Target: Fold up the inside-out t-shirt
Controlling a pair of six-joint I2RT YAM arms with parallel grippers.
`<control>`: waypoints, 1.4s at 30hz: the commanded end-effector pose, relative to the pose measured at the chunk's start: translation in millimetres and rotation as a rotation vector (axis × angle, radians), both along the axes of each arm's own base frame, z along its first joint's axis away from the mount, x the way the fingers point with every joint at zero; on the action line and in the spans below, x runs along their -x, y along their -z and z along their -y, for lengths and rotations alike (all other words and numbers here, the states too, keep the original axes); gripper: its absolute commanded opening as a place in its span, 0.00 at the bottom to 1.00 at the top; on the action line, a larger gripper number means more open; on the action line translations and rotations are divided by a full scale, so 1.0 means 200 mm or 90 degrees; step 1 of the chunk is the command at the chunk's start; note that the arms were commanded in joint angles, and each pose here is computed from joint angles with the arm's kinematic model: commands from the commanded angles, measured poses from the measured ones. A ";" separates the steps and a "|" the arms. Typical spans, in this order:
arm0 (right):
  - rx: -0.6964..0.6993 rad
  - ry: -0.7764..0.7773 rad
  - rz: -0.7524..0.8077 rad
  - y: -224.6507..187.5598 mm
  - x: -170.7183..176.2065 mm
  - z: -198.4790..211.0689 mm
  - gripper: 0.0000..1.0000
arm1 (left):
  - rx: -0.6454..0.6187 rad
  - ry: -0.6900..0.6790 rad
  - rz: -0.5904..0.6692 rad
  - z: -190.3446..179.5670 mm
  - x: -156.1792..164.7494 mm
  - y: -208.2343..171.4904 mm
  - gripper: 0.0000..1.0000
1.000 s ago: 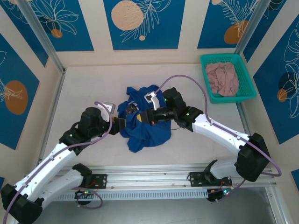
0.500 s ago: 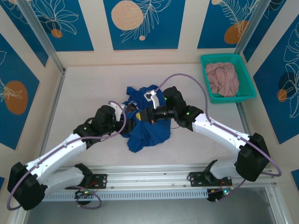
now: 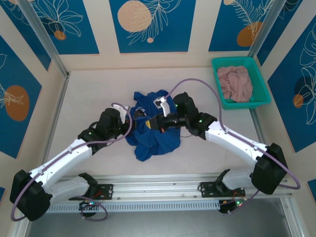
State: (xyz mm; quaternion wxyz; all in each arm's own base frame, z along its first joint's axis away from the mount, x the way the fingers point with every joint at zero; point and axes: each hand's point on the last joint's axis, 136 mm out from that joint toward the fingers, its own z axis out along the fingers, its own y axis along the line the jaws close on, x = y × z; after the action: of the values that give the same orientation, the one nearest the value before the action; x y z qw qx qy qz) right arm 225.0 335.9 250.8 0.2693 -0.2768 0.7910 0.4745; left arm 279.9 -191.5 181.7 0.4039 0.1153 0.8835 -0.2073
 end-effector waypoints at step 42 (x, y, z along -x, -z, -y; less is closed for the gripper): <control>0.065 0.024 0.019 -0.06 -0.07 0.04 0.00 | 0.141 0.116 0.059 0.00 0.32 -0.32 0.56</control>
State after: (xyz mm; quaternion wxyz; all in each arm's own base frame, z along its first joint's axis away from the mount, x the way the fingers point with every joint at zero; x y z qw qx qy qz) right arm 241.3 315.2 239.3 0.2866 -0.2923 0.8312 0.3762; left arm 220.3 -171.4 223.2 0.3980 0.1136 0.8565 -0.3085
